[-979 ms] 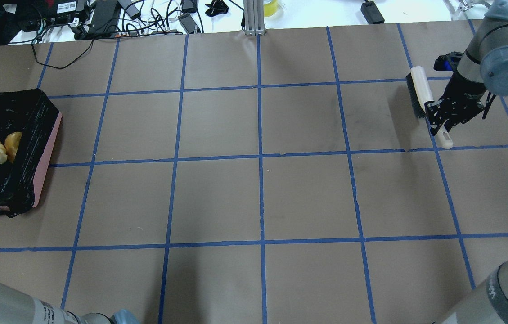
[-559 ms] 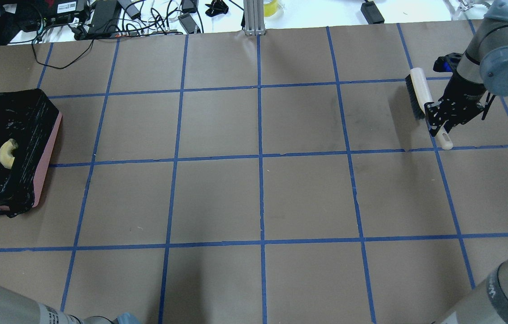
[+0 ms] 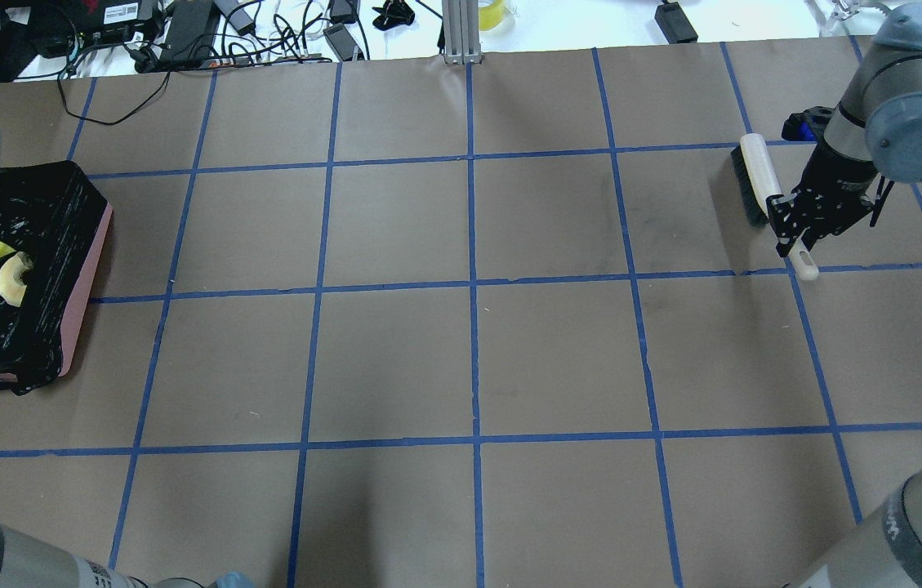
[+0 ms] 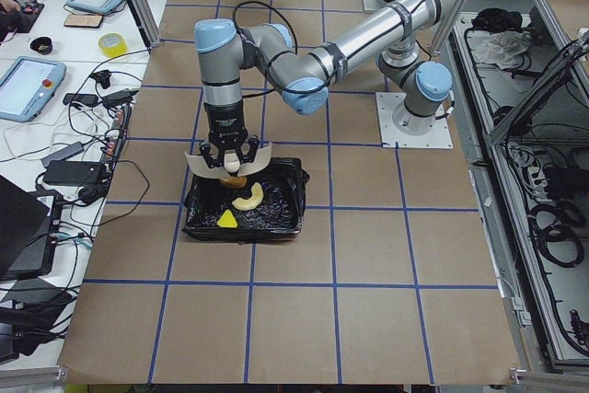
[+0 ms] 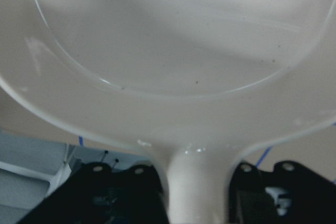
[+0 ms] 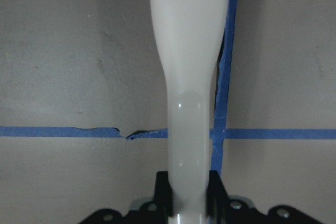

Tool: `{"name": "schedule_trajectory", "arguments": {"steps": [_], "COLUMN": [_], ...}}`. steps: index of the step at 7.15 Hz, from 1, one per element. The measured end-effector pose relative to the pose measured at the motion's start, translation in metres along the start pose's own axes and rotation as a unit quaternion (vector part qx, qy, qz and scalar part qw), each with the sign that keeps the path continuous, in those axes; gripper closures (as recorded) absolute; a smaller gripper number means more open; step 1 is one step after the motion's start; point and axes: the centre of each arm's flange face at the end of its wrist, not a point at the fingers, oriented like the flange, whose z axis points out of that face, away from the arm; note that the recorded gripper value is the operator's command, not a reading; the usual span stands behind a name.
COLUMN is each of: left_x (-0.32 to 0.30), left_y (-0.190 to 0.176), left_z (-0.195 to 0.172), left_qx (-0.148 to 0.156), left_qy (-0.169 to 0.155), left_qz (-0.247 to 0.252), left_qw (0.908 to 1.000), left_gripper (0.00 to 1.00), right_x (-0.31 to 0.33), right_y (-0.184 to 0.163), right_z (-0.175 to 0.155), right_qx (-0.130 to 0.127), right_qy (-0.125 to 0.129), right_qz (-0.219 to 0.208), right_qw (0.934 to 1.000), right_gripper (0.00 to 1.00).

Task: Sweep and dump trash into bin
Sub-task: 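Return the empty dustpan with the left gripper while the right lowers the brush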

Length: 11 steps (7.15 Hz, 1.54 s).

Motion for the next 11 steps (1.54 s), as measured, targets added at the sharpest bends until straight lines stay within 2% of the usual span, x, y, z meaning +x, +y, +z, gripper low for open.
{"name": "schedule_trajectory", "arguments": {"steps": [1,2,3,4,6,8,9,11], "left_x": [-0.01,-0.021,-0.028,-0.032,-0.038,-0.041,-0.038,-0.026], "left_y": [-0.039,-0.087,-0.134,-0.183,-0.247,-0.309,-0.338,-0.365], "left_z": [-0.009,-0.017,-0.021,-0.017,0.014,0.047,0.058,0.086], "left_qx": [0.063,0.124,0.172,0.203,0.248,0.265,0.265,0.263], "left_qy": [-0.02,-0.04,-0.046,-0.034,0.001,0.03,0.034,0.027], "left_qz": [0.026,0.05,0.061,0.063,0.07,0.092,0.105,0.116], "left_qw": [0.9975,0.9902,0.9822,0.9766,0.9662,0.9594,0.9579,0.9572], "left_gripper": [1.0,1.0,1.0,1.0,1.0,1.0,1.0,1.0], "right_x": [0.0,0.0,0.001,0.002,0.002,0.002,0.001,-0.011], "right_y": [0.0,0.0,0.0,0.0,0.001,0.004,0.01,0.037], "right_z": [0.001,0.0,-0.001,-0.002,-0.005,-0.014,-0.03,-0.085], "right_qx": [0.001,0.002,0.004,0.004,0.005,0.006,0.016,0.056], "right_qy": [0.0,0.001,0.003,0.006,0.009,0.013,0.021,0.035], "right_qz": [0.001,0.001,0.002,0.002,0.006,0.025,0.029,0.035], "right_qw": [1.0,1.0,1.0,1.0,0.9999,0.9996,0.9992,0.9973], "right_gripper": [0.08,0.0,0.0,0.0,0.0,0.0,0.0,0.0]}}
